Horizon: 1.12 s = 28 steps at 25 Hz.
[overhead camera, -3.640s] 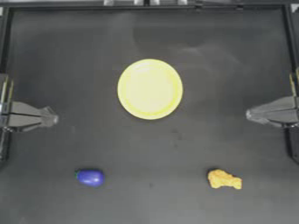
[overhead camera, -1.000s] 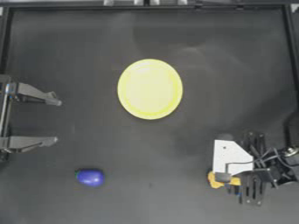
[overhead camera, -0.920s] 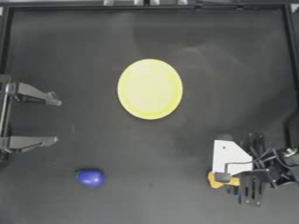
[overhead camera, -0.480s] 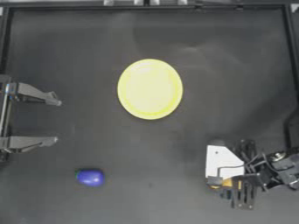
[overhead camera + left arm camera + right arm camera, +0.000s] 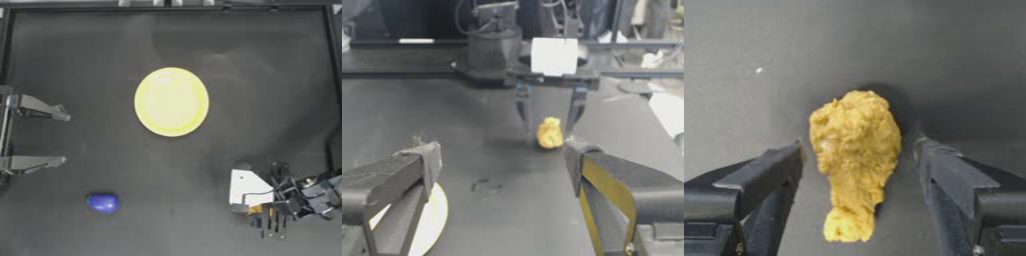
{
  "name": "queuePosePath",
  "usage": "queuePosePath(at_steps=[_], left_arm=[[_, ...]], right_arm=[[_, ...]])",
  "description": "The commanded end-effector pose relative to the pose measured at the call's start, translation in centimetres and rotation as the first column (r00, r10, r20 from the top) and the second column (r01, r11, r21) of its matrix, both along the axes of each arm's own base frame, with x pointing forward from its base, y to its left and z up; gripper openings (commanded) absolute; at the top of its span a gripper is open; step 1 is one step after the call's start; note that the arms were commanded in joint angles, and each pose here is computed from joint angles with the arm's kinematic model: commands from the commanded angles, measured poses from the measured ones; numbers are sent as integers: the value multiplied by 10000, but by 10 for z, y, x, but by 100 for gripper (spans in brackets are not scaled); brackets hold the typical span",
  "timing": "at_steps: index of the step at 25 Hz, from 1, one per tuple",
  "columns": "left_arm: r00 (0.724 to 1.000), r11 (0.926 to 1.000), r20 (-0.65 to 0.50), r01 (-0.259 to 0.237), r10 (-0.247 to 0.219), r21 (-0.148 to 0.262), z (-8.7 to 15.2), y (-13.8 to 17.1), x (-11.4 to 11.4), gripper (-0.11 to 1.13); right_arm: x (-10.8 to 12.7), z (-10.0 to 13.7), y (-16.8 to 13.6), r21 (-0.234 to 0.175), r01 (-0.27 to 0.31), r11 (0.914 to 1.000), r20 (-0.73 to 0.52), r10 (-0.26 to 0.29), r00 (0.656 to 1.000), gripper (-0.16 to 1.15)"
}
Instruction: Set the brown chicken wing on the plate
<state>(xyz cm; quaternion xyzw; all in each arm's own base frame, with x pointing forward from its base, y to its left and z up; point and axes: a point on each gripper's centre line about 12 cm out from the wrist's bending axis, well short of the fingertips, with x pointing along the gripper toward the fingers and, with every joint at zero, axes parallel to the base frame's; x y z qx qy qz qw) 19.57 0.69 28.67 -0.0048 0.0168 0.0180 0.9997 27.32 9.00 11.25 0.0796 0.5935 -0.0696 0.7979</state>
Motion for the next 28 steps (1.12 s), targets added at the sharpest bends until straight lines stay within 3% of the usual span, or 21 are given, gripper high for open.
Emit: queuePosePath(at_steps=[1, 7, 13, 20, 24, 28], left_arm=[[10000, 10000, 93, -19, 19, -27, 5, 0, 3, 102], [10000, 10000, 93, -19, 19, -27, 6, 0, 3, 102], [10000, 10000, 78, -19, 19, -43, 5, 0, 3, 102], [10000, 10000, 62, -19, 19, -28, 4, 0, 3, 102], [10000, 10000, 62, -19, 19, -28, 4, 0, 3, 102], [10000, 10000, 77, -18, 18, -12, 5, 0, 3, 102]], right_arm=[[4, 5, 2, 73, -24, 10000, 163, 23, 9999, 81], [6, 7, 2, 2, -148, 9999, 159, 148, 9998, 27], [14, 26, 0, -157, -304, 9994, 689, 314, 9971, 27], [28, 84, -29, -742, -89, 9972, 2509, 273, 9676, 27], [29, 111, -62, -1314, 294, 9909, 3343, 164, 9423, 27], [36, 126, -95, -2058, 386, 9778, 3548, 378, 9342, 27]])
